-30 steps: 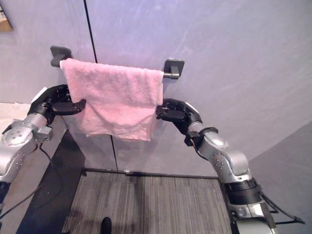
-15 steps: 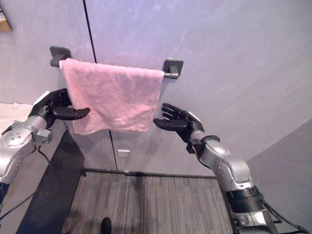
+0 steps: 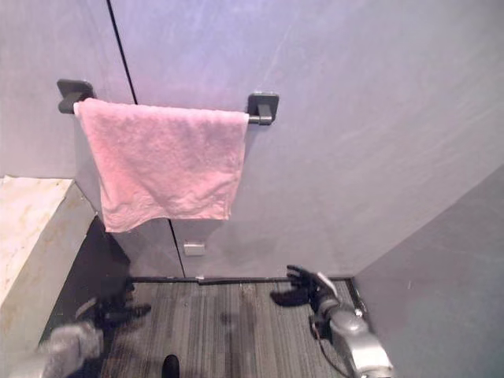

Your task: Organize the bathroom.

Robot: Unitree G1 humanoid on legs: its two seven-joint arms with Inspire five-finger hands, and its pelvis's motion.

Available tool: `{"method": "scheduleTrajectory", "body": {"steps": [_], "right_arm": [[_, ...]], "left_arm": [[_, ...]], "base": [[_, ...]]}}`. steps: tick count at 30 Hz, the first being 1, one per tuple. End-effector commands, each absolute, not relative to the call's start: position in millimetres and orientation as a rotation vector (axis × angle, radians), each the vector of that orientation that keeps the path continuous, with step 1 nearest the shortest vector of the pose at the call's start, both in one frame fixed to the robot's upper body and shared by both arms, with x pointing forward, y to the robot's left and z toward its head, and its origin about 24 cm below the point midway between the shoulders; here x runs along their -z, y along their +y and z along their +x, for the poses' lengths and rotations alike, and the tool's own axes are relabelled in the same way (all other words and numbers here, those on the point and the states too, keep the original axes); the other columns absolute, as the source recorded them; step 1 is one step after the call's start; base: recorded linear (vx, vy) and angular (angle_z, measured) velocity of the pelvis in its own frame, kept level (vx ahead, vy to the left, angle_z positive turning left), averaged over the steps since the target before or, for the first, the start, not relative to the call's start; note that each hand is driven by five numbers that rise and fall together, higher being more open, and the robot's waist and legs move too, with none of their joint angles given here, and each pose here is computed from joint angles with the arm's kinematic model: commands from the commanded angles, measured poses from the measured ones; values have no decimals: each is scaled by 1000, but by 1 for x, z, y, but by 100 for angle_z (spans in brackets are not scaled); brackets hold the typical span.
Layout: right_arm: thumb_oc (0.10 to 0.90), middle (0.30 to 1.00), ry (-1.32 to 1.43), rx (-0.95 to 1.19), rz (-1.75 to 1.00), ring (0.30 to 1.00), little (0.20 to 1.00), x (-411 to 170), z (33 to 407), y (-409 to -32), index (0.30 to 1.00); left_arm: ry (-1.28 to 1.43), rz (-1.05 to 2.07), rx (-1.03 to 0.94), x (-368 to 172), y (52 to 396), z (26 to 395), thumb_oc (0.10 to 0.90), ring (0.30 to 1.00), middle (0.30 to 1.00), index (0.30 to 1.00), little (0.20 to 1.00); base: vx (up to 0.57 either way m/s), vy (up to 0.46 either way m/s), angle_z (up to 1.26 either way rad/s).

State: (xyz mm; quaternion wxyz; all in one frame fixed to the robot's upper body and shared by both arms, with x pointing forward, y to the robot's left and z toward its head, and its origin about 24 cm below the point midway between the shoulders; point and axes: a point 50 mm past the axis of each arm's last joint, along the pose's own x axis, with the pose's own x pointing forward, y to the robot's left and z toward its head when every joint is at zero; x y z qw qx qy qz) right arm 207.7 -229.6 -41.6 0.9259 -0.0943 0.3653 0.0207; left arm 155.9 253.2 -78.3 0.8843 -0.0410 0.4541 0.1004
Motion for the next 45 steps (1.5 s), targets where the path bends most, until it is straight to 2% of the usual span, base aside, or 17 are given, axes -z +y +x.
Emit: {"method": "scheduleTrajectory", "body": {"steps": [1, 3, 6, 14, 19, 27, 30, 31, 34, 37, 39, 45], "right_arm": [[800, 900, 701, -11, -264, 900, 900, 46, 212, -229, 900], [800, 900, 765, -6, -291, 900, 900, 63, 201, -232, 900], [800, 900, 965, 22, -218, 900, 900, 98, 177, -228, 900], [800, 900, 1168, 13, -184, 900, 900, 134, 146, -220, 900], [800, 900, 1212, -10, -213, 900, 900, 142, 134, -218, 900], [800, 900, 1373, -6, -343, 900, 900, 156, 105, -230, 900], [800, 900, 1418, -6, -372, 900, 900, 158, 96, -234, 900], [800, 900, 1429, 2, -371, 900, 900, 159, 94, -235, 900], [800, 900, 1439, 25, -374, 900, 900, 158, 95, -236, 900], [800, 900, 1428, 35, -366, 900, 900, 158, 97, -237, 900], [800, 900, 1412, 40, -352, 900, 900, 157, 99, -236, 900], [800, 900, 1389, 30, -371, 900, 900, 156, 106, -235, 900]], "left_arm": [[968, -245, -243, 97, 254, 147, 800, 900, 900, 900, 900], [1054, -341, -271, 115, 247, 128, 800, 900, 900, 900, 900], [1242, -754, -269, 140, 216, 97, 800, 900, 900, 900, 900], [1419, -962, -281, 155, 197, 71, 800, 900, 900, 900, 900], [1507, -785, -286, 161, 207, 59, 800, 900, 900, 900, 900], [1694, -309, -450, 162, 243, 38, 800, 900, 900, 900, 900], [1710, 60, -385, 159, 263, 39, 800, 900, 900, 900, 900], [1696, 272, -345, 156, 273, 42, 800, 900, 900, 900, 900], [1614, 634, -303, 149, 288, 60, 800, 900, 900, 900, 900], [1583, 602, -352, 148, 287, 67, 800, 900, 900, 900, 900], [1547, 458, -387, 151, 277, 73, 800, 900, 900, 900, 900], [1489, 386, -357, 152, 275, 75, 800, 900, 900, 900, 900]], "base": [[-40, 23, -2], [-19, 11, -1], [-6, 11, 1], [-11, 37, 2], [-21, 11, 2], [-16, 9, 4], [0, 0, 0], [9, -20, 4], [12, -46, 4], [-10, -82, -1], [-39, -115, -4], [-66, -102, 4]]}}
